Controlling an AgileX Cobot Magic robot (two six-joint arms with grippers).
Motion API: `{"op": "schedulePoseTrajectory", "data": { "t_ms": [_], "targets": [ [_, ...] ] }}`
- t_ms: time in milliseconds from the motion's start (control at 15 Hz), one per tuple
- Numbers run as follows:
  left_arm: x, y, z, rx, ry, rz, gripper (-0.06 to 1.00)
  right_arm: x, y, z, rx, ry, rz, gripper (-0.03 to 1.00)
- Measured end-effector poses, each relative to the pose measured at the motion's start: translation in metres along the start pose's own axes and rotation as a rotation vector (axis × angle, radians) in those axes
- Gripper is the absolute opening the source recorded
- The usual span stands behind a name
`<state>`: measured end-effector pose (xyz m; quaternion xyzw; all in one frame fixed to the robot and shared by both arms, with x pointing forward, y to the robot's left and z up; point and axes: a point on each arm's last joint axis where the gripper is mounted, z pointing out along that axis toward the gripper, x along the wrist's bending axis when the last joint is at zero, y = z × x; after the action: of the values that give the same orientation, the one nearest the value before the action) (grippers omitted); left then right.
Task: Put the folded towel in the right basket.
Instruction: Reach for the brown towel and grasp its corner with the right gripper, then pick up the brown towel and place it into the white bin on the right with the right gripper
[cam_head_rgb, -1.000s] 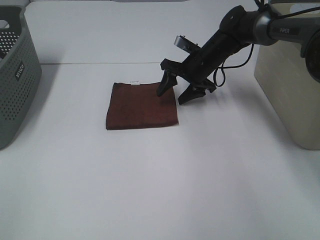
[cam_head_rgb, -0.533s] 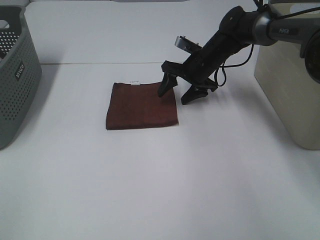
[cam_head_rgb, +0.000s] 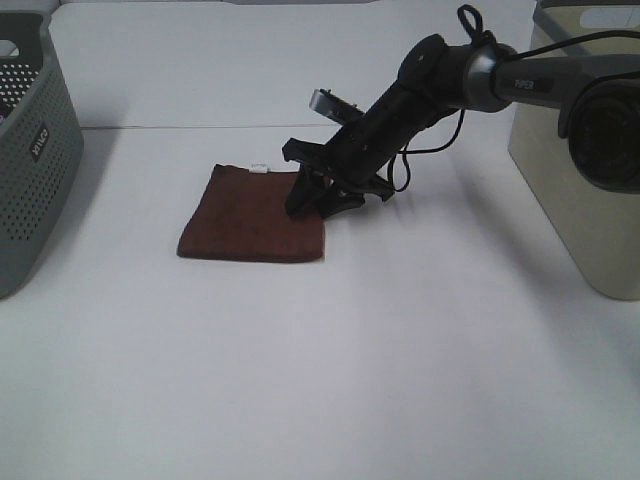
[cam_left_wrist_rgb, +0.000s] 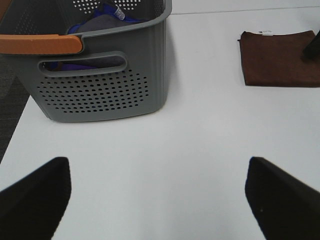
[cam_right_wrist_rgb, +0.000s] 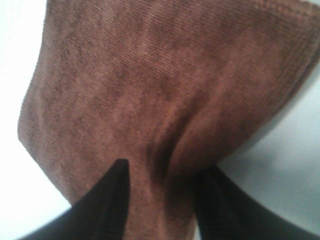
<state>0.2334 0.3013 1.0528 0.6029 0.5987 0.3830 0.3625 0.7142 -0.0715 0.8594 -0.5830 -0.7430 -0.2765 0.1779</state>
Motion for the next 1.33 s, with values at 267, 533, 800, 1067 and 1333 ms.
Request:
{"op": "schedulePoseTrajectory", "data": {
  "t_ms": [267,533,800,1067,1333],
  "targets": [
    [0.0,0.0,0.0,0.0,0.0,0.0,0.88,-0.005,-0.001,0.006,0.001,-0.016,0.035,0.03],
    [0.0,0.0,0.0,0.0,0.0,0.0,0.88,0.01,0.007,-0.018,0.019,-0.05,-0.055,0.03],
    [0.0,0.0,0.0,0.0,0.0,0.0,0.88,0.051,0.02,-0.085,0.002,-0.134,-0.189,0.03],
    [0.0,0.0,0.0,0.0,0.0,0.0,0.88,0.069,0.027,-0.132,-0.091,-0.281,-0.261,0.03],
    [0.0,0.0,0.0,0.0,0.0,0.0,0.88,0.097,0.024,-0.206,-0.231,-0.481,-0.342,0.03]
  ]
}}
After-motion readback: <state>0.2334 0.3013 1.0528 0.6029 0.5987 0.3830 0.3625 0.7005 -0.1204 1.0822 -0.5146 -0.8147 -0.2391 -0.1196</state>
